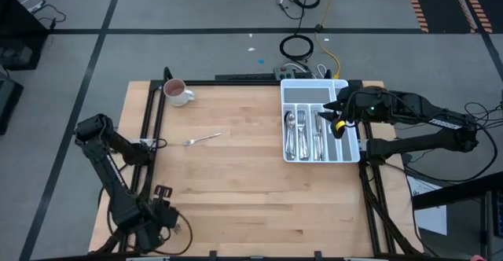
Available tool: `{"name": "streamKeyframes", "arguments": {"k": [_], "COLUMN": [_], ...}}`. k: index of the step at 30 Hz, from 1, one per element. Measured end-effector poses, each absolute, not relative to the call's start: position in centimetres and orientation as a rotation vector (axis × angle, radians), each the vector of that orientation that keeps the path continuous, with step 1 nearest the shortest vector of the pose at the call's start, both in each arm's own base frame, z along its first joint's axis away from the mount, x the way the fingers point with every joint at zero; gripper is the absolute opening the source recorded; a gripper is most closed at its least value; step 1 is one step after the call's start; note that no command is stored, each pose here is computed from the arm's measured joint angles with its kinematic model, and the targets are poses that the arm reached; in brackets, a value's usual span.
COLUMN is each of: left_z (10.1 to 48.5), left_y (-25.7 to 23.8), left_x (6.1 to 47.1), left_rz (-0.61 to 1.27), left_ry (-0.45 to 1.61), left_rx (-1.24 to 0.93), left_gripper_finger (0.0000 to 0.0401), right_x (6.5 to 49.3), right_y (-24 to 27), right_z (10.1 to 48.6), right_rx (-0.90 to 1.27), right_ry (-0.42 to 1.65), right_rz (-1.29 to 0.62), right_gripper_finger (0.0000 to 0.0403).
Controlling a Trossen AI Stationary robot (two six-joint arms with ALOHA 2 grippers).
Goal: Sort silverware
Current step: Put the silver fork into the silverware tray
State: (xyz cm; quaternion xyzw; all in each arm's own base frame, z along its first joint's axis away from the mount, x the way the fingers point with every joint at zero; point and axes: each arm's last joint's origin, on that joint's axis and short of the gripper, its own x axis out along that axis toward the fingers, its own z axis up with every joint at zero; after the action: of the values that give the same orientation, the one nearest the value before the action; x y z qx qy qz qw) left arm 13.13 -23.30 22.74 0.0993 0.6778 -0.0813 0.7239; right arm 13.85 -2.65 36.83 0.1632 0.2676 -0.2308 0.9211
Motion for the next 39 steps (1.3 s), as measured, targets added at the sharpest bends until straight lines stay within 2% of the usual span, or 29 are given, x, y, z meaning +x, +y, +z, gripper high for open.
{"name": "streamKeyframes", "arguments": {"k": [3, 11, 24, 27, 31, 39], "left_z": [21.7, 16.9, 13.1, 12.7, 12.4, 12.6], "left_y": [-23.7, -22.7, -21.2, -20.7, -20.2, -19.4], "left_x": [12.4, 11.0, 10.6, 10.8, 11.4, 12.3], "left_rz": [-0.261, -0.313, -0.509, -0.505, -0.561, -0.542], "left_ry": [1.47, 1.492, 1.418, 1.431, 1.411, 1.449], "left_rx": [0.279, 0.284, 0.371, 0.367, 0.407, 0.327], "left_gripper_finger": [0.0141, 0.0141, 0.0137, 0.0105, 0.0021, 0.0013], "right_x": [14.1, 15.0, 16.7, 17.0, 17.3, 17.5], "right_y": [-2.7, -2.8, -3.0, -3.0, -3.0, -2.9], "right_z": [36.8, 36.3, 35.5, 35.4, 35.4, 35.5], "right_rx": [0.36, 0.402, 0.448, 0.45, 0.453, 0.463], "right_ry": [0.546, 0.569, 0.624, 0.627, 0.615, 0.609], "right_rz": [-0.481, -0.501, -0.499, -0.5, -0.493, -0.444], "right_gripper_finger": [0.0162, 0.0162, 0.0162, 0.0162, 0.0162, 0.0162]}}
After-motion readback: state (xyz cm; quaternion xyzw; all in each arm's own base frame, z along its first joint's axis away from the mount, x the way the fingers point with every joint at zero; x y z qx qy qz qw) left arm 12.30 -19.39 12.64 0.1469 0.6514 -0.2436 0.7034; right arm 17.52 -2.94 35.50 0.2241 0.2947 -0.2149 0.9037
